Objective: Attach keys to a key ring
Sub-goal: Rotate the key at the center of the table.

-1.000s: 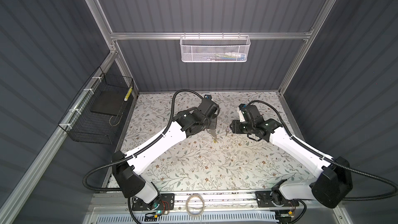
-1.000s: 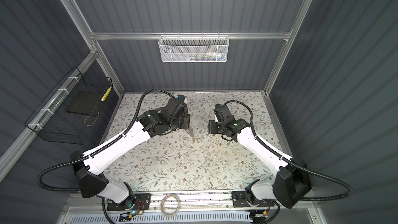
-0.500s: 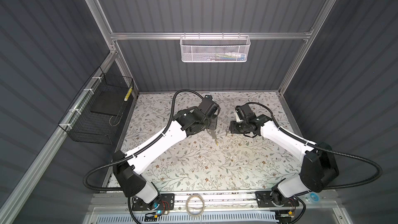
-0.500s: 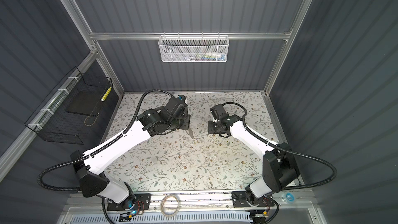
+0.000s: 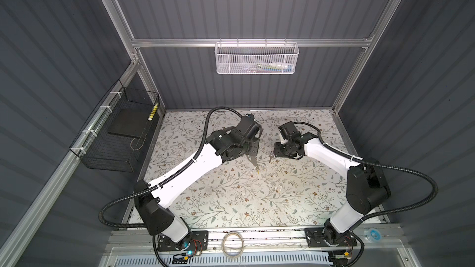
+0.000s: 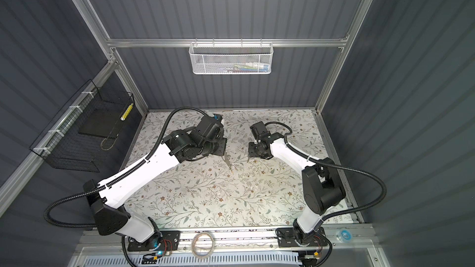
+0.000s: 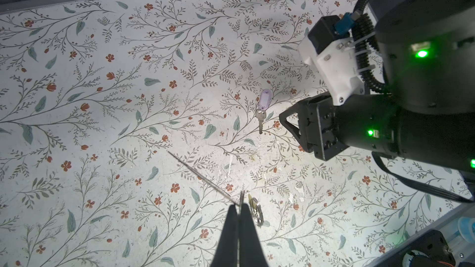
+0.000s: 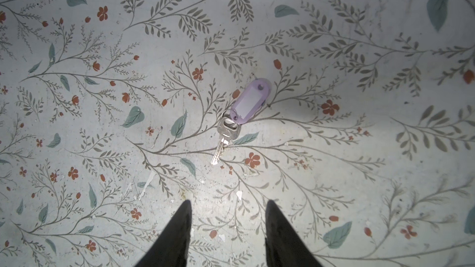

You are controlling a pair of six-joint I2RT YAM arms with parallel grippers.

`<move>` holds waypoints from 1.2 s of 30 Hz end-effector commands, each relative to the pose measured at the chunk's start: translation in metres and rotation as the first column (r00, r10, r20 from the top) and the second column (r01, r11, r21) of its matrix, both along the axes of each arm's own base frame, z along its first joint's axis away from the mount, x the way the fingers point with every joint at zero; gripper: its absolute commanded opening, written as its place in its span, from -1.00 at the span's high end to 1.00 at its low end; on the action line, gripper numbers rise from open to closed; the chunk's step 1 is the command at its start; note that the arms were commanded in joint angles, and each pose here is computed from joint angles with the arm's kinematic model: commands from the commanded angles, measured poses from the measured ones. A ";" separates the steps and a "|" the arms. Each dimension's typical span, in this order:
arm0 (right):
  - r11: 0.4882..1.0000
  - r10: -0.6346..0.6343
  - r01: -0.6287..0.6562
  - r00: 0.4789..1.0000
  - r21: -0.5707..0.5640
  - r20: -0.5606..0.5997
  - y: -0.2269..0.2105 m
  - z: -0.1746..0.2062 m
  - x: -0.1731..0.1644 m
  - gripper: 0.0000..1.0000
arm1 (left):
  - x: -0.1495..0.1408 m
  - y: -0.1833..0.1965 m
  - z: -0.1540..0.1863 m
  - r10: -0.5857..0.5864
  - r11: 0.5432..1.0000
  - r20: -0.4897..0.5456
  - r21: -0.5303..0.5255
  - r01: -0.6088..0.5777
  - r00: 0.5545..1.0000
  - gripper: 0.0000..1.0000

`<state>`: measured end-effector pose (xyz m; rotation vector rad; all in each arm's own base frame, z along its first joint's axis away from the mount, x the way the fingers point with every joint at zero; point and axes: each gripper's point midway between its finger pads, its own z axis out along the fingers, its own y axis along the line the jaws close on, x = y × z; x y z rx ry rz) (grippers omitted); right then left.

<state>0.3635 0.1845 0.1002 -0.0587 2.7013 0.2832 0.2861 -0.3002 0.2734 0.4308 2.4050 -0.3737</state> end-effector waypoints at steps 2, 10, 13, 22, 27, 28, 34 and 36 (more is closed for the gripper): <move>1.000 0.009 -0.009 1.000 0.014 -0.007 0.002 -0.003 0.012 0.06 | -0.006 0.005 0.015 -0.026 1.000 0.016 -0.015 0.026 1.000 1.00; 0.999 0.015 -0.012 0.996 0.034 -0.089 0.010 -0.030 0.016 0.09 | -0.007 0.003 0.016 -0.039 0.999 0.016 -0.019 0.039 0.999 1.00; 0.999 0.009 -0.004 0.994 0.042 -0.109 0.012 -0.036 0.017 0.00 | -0.007 0.003 0.017 -0.041 0.999 0.019 -0.018 0.042 0.999 1.00; 0.997 -0.003 0.017 0.984 0.077 -0.175 0.018 -0.054 0.026 -0.07 | -0.010 0.004 0.018 -0.044 0.998 0.019 -0.032 0.044 0.999 1.00; 0.996 0.005 0.014 0.976 0.087 -0.216 0.022 -0.064 0.030 -0.07 | -0.011 0.009 0.021 -0.036 0.999 0.028 -0.030 0.037 0.999 1.00; 0.996 0.006 0.014 0.976 0.092 -0.218 0.023 -0.065 0.031 -0.07 | -0.012 0.010 0.022 -0.035 0.999 0.030 -0.032 0.036 0.999 1.00; 0.990 0.045 -0.012 0.971 0.139 -0.236 0.036 -0.070 0.039 -0.04 | -0.015 0.015 0.025 -0.025 0.999 0.037 -0.040 0.026 0.999 1.00; 0.985 0.072 -0.032 0.970 0.169 -0.234 0.044 -0.070 0.042 -0.04 | -0.015 0.017 0.026 -0.022 0.999 0.038 -0.044 0.024 0.999 1.00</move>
